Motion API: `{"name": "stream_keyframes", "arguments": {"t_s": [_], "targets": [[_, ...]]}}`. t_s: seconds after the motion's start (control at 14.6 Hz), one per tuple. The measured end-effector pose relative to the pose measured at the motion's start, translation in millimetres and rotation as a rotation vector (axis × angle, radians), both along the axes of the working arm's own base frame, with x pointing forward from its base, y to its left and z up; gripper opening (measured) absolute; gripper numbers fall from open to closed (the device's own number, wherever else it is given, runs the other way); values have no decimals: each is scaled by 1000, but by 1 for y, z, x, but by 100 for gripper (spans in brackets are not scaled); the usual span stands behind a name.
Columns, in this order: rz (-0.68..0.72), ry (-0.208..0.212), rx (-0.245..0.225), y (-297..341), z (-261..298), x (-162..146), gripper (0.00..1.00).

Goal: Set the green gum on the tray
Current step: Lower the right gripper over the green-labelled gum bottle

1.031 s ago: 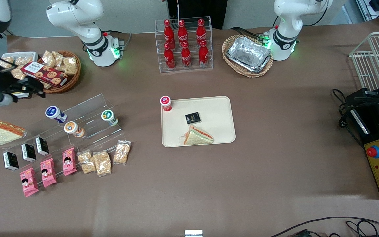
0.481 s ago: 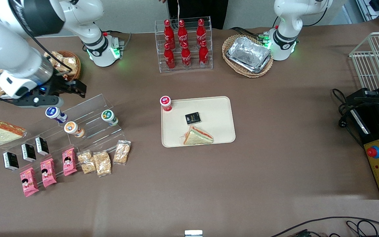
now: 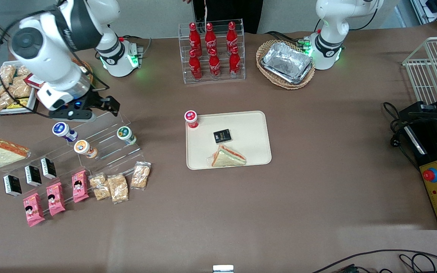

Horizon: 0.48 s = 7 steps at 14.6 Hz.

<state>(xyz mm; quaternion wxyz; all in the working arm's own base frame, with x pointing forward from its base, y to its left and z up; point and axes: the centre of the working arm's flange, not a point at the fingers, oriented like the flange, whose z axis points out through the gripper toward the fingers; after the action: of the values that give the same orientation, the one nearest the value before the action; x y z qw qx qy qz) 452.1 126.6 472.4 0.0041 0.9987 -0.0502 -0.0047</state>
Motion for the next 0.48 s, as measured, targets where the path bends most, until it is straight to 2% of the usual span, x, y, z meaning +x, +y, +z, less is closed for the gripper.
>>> {"name": "stream_keyframes", "arguments": {"t_s": [0.21, 0.48], "targets": [[-11, -24, 8, 0, -31, -9, 100], [-16, -80, 26, 0, -76, -10, 100]]}}
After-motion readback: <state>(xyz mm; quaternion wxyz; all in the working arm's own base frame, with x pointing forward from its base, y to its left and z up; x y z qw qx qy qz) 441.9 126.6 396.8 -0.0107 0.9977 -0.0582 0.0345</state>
